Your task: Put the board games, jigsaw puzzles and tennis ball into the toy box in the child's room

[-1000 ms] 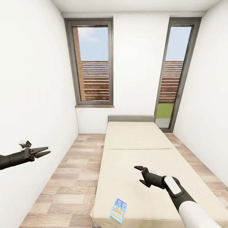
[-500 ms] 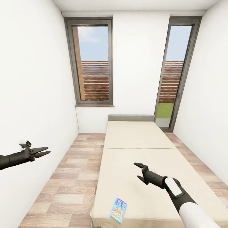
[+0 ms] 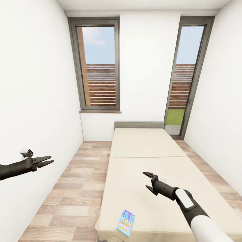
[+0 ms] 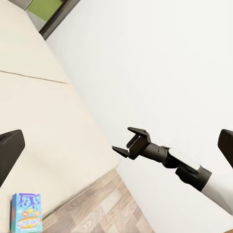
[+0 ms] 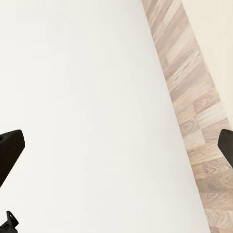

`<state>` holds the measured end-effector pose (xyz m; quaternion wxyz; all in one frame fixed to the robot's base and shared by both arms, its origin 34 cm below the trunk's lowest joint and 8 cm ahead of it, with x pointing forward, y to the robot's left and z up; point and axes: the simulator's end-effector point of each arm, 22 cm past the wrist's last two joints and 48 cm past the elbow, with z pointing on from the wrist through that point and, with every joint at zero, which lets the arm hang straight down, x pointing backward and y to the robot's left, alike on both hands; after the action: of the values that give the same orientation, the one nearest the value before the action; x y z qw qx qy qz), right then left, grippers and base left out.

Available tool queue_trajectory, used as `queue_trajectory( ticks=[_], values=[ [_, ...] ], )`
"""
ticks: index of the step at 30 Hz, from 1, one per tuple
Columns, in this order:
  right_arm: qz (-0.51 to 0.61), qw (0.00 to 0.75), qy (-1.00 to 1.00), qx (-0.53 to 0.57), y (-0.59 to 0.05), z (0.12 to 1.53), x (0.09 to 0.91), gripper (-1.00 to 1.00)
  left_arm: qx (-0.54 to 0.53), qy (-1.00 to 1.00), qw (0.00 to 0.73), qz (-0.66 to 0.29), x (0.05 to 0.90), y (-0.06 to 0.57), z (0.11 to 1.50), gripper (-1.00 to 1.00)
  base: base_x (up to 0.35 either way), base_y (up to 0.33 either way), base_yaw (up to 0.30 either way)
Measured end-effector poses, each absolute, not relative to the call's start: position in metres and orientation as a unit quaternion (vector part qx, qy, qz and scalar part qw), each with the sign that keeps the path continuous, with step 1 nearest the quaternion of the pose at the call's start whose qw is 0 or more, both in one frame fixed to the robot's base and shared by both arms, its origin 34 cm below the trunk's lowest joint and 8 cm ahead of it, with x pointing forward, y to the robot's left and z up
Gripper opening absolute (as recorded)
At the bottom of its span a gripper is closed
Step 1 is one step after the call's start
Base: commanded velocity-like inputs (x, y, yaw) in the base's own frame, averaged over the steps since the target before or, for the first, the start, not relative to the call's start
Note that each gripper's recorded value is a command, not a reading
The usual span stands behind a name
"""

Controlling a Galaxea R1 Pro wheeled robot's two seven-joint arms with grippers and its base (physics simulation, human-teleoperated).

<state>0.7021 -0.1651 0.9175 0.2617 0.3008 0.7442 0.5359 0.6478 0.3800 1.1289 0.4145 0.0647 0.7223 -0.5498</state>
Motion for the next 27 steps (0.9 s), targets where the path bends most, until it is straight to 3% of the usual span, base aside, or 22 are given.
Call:
queue_trajectory(
  ticks=[7,17,27],
  values=[
    [0.525,0.259,0.754,0.298,-0.16,0.904,0.703,1.0,0.065,0.722,0.414,-0.55,0.649,0.38,1.121,1.0,0.0,0.0,0.0],
    [0.422,0.211,0.814,0.339,-0.177,0.838,0.688,1.0,0.065,0.723,0.414,-0.55,0.651,0.379,1.108,1.0,0.0,0.0,0.0],
    [0.415,0.2,0.819,0.343,-0.172,0.82,0.686,1.0,0.066,0.723,0.414,-0.549,0.653,0.379,1.095,1.0,0.0,0.0,0.0]
  ],
)
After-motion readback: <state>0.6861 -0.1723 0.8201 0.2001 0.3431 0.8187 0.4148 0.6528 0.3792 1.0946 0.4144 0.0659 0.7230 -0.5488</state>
